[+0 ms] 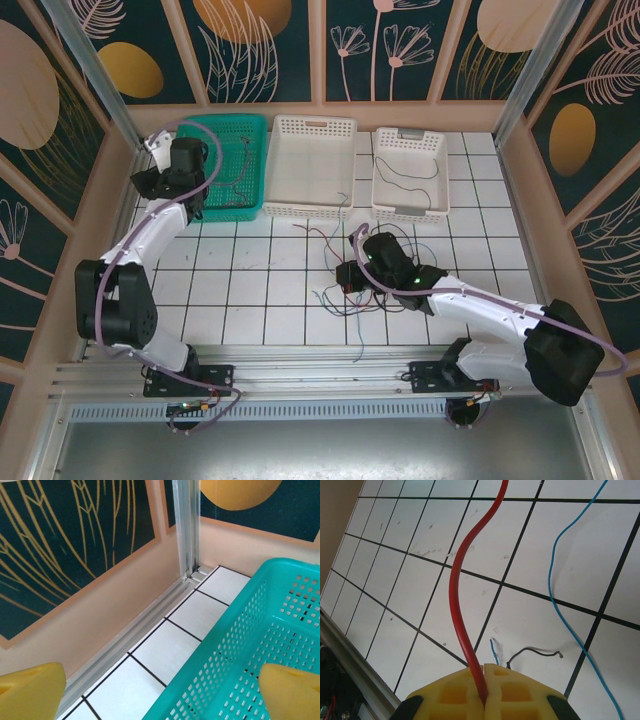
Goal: Untangle the cables
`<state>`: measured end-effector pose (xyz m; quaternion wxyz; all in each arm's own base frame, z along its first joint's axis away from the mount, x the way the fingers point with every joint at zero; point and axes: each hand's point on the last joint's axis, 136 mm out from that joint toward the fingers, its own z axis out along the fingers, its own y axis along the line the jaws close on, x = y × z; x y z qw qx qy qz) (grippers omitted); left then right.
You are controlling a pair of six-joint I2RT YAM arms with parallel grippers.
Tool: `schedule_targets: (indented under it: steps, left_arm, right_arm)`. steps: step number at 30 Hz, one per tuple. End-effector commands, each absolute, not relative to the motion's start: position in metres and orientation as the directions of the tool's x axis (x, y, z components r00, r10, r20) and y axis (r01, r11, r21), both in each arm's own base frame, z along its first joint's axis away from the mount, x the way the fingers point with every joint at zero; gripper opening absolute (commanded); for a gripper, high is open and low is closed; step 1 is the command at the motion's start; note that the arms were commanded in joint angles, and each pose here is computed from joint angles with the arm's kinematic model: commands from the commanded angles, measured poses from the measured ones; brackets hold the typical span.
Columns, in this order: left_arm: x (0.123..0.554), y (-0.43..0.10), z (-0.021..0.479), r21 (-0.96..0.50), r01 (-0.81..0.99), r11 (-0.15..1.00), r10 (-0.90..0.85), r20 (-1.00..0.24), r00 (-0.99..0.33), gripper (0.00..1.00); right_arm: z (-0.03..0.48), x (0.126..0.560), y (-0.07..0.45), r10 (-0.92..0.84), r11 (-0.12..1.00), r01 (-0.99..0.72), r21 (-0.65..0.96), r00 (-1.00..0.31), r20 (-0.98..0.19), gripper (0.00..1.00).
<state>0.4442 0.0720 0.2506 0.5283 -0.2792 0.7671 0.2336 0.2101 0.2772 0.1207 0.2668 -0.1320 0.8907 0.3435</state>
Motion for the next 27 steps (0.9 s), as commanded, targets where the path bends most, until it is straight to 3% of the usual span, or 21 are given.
schedule_targets:
  steps: [1,9,16,23,27]
  left_arm:
    - [0.449,0.075,0.26,0.053,-0.691,0.72,-0.184,-0.946,-0.265,0.98]
    - [0.475,0.07,0.215,0.204,-0.657,0.726,-0.165,-0.875,-0.455,0.99]
    - [0.473,0.046,0.225,0.078,-0.562,0.823,-0.234,-0.856,-0.461,0.99]
    - [0.466,0.026,0.197,0.052,-0.486,0.873,-0.283,-0.757,-0.588,0.99]
    - [0.469,0.03,0.164,0.131,-0.483,0.866,-0.256,-0.714,-0.652,0.98]
  right_arm:
    - [0.133,0.214,0.287,-0.047,0.713,-0.443,0.543,-0.803,-0.594,0.0]
    - [0.133,0.21,0.289,-0.064,0.711,-0.455,0.536,-0.801,-0.595,0.0]
    - [0.127,0.209,0.288,-0.074,0.715,-0.456,0.53,-0.803,-0.591,0.0]
    - [0.127,0.21,0.298,-0.093,0.7,-0.473,0.534,-0.802,-0.589,0.0]
    - [0.127,0.208,0.302,-0.105,0.693,-0.484,0.534,-0.8,-0.59,0.0]
